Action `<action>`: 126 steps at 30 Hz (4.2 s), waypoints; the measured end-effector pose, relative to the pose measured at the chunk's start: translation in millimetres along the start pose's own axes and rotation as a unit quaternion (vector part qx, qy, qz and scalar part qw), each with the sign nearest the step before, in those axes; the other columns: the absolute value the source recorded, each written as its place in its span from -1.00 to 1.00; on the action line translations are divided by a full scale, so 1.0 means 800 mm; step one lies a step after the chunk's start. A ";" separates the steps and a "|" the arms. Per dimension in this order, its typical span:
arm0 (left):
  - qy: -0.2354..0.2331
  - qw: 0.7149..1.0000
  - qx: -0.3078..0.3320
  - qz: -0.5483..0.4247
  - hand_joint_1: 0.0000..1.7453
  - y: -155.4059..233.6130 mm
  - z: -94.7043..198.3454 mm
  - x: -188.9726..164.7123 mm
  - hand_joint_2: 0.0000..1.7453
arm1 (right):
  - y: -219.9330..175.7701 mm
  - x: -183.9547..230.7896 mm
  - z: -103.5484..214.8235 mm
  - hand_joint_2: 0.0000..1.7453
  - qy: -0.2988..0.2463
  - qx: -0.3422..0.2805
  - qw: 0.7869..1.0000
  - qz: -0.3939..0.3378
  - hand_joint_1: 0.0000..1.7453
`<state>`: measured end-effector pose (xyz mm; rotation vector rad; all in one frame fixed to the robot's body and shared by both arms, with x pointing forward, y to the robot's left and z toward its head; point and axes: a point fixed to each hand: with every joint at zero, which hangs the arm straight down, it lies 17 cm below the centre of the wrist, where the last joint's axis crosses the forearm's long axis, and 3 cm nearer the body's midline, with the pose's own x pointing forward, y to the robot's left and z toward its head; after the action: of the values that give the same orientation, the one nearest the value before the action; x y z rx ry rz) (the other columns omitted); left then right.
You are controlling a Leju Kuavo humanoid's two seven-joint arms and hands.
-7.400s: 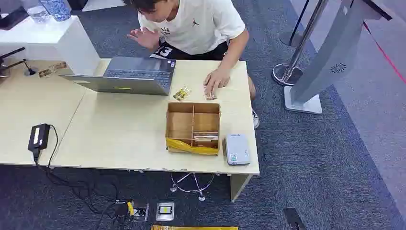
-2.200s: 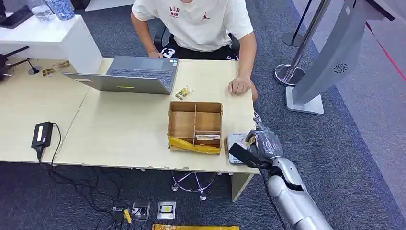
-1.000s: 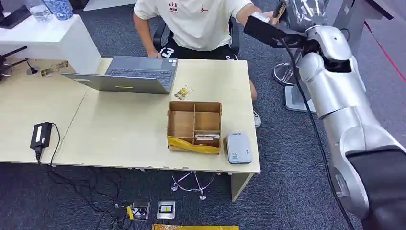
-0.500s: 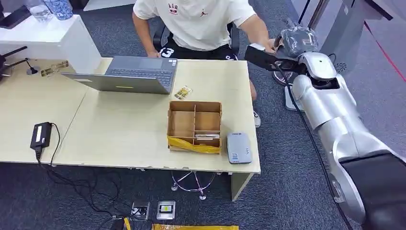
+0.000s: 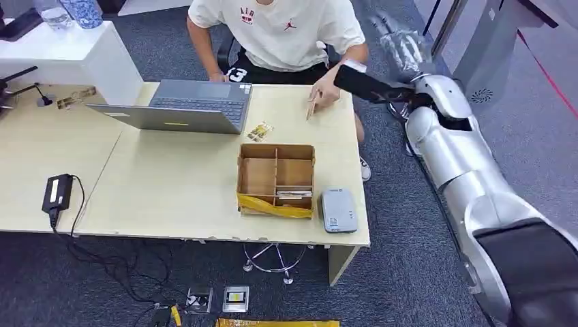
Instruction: Pass the card to the sensor for recognition and then transmit it.
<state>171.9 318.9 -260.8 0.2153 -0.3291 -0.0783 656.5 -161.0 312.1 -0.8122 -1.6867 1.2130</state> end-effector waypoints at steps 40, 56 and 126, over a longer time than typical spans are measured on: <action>0.001 1.000 -0.004 0.003 -1.00 0.005 -0.002 0.010 1.00 | 0.242 0.155 0.185 1.00 -0.090 0.141 0.985 -0.034 -1.00; 0.004 1.000 0.004 0.005 -1.00 0.010 -0.003 0.016 1.00 | 0.280 0.186 0.191 1.00 -0.097 0.144 0.981 -0.088 -1.00; 0.033 0.998 0.015 0.045 -1.00 0.020 -0.003 -0.011 1.00 | 0.337 0.119 0.142 1.00 0.009 0.151 0.988 -0.006 0.24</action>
<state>164.8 335.6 -262.2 0.2323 -0.2733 0.0220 518.7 -37.2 66.8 -0.6242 -1.4432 1.4064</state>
